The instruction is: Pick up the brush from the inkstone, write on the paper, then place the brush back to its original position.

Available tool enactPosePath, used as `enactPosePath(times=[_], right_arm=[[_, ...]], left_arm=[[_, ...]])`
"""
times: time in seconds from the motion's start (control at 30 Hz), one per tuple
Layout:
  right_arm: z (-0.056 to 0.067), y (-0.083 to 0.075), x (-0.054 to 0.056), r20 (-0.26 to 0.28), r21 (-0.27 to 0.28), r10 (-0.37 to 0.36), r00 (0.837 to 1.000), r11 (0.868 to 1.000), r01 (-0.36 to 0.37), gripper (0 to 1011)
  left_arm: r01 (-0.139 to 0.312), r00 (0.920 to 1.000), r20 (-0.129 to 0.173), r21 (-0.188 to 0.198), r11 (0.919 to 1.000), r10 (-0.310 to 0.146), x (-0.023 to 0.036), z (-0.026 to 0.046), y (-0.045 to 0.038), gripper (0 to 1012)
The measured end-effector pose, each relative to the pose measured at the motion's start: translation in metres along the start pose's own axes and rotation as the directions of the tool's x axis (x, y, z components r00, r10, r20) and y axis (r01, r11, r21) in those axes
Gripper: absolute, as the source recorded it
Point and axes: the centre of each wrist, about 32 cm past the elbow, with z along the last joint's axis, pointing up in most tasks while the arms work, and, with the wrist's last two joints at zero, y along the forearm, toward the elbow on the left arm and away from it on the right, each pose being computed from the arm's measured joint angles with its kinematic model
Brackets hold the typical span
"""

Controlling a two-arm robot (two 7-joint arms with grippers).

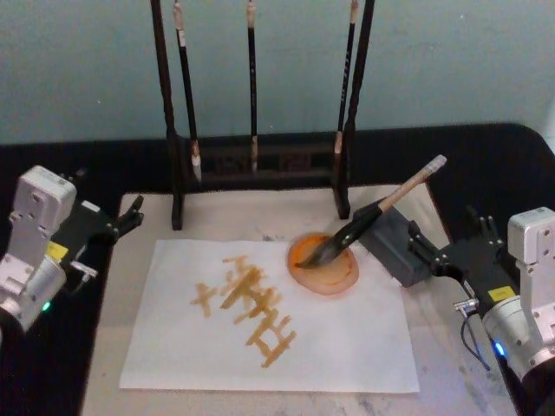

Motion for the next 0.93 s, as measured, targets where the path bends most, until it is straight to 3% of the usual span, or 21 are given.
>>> enactPosePath(times=[0.93], right_arm=[[0.0000, 0.0000, 0.0000, 0.000, 0.000, 0.000, 1.000, 1.000, 0.000, 1000]], left_arm=[[0.000, 1.0000, 0.000, 0.000, 1.0000, 0.000, 0.0000, 0.0000, 0.0000, 1010]])
